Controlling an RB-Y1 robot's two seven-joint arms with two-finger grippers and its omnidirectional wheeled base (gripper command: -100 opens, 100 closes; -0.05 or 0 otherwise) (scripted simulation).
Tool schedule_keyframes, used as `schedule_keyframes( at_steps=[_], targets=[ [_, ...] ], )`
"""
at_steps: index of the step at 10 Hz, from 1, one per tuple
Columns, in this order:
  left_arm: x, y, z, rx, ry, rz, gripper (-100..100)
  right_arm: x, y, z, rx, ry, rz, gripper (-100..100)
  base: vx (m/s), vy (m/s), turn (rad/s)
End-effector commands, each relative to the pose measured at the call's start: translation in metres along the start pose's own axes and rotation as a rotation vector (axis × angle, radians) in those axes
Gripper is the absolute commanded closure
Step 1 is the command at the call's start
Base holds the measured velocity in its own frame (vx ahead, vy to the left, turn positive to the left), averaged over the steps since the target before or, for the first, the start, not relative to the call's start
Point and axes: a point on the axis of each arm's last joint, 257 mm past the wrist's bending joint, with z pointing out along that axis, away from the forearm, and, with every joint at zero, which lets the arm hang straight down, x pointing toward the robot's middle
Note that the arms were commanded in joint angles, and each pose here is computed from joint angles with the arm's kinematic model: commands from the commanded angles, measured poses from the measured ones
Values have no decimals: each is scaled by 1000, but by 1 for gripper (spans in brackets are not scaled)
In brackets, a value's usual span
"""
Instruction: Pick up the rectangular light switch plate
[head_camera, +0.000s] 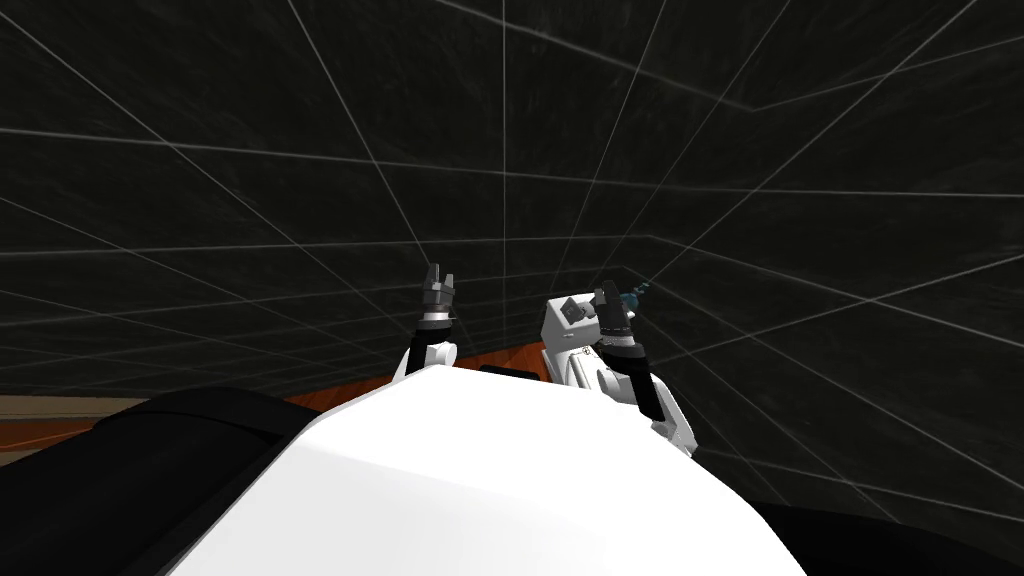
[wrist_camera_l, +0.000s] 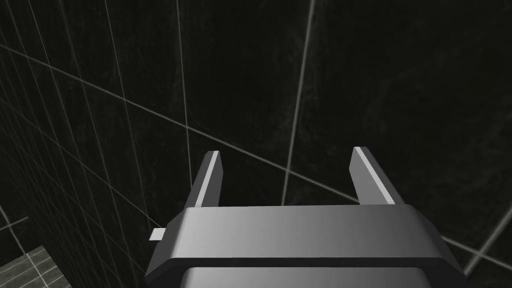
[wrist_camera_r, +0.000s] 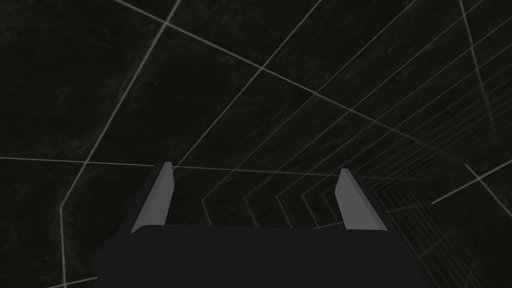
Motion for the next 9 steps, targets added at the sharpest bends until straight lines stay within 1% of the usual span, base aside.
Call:
schedule_keyframes(
  at_steps=[1,2,3,4,5,6,8,9],
  targets=[
    [0,0,0,0,0,0,0,5,-8,0,18,39,13,-100,54,-19,118],
    [0,0,0,0,0,0,0,7,-7,0,16,63,-1,-100,51,-22,61],
    [0,0,0,0,0,0,0,7,-7,0,15,71,-5,-100,22,-13,-4],
    [0,0,0,0,0,0,0,11,-15,0,34,102,7,-100,41,-18,122],
    [0,0,0,0,0,0,0,13,-14,0,31,125,-7,-100,41,-20,92],
    [0,0,0,0,0,0,0,16,-22,0,53,147,10,-100,65,-24,146],
    [0,0,0,0,0,0,0,18,-22,-1,50,181,-11,-100,38,-21,21],
    [0,0,0,0,0,0,0,21,-30,-1,73,210,1,-100,40,-8,125]
  ],
)
